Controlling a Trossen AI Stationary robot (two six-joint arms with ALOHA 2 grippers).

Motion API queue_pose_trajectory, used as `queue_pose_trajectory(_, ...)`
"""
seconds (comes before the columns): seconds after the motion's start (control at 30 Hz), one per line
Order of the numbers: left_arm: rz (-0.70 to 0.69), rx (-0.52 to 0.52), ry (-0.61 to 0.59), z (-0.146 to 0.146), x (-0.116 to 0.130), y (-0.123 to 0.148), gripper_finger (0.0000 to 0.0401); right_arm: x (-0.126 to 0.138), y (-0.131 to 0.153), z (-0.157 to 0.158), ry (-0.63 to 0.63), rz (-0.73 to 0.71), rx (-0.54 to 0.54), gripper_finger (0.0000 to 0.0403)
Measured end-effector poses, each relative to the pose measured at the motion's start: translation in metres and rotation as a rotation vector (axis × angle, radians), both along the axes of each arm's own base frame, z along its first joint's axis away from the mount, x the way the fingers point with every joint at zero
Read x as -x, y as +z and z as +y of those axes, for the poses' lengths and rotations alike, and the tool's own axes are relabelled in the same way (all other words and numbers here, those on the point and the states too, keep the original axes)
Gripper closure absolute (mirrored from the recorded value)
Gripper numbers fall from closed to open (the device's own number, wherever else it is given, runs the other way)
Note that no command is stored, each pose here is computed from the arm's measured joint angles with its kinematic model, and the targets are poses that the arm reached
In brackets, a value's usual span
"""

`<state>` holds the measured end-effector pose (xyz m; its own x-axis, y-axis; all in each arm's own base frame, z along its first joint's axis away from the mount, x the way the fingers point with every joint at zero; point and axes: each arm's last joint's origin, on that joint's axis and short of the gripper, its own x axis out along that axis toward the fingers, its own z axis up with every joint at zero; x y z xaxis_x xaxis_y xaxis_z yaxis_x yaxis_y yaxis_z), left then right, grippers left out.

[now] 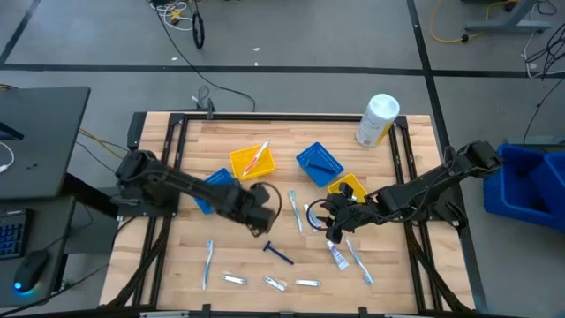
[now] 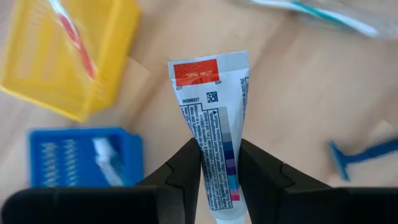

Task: Pick & Place Travel size toiletries
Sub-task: Put the toothpaste into the left blue bin

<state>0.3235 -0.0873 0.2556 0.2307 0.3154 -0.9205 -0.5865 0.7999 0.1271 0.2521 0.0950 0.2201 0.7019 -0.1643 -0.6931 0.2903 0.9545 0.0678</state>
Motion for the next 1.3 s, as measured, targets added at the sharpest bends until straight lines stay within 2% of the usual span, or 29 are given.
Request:
queue_pose_trajectory(0.53,0.207,-0.082,0.007,0.076,0.001,0.001,0.0296,0.000,0.000,0.000,-0.012,-0.003,-0.014,0.0196)
queue_pose_trajectory(0.8,0.339,-0.060,-0.010,0.104,0.010,0.002,0.0296,0.000,0.000,0.000,-0.013,-0.003,-0.013,0.0193)
queue_pose_trajectory(0.93,0.347,-0.016,-0.004,0.117,0.011,0.001,0.0296,0.000,0.000,0.000,-0.013,-0.003,-0.013,0.0197)
queue_pose_trajectory(1.03,0.369,0.031,0.016,0.121,0.014,0.001,0.0296,0.000,0.000,0.000,-0.013,-0.003,-0.013,0.0200)
queue_pose_trajectory(1.23,0.517,0.011,0.084,0.116,0.031,0.003,0.0296,0.000,0.000,0.000,-0.013,0.002,-0.011,0.0198)
queue_pose_trajectory(1.3,0.529,0.015,0.077,0.112,0.039,0.002,0.0296,0.000,0.000,0.000,-0.013,0.001,-0.011,0.0196)
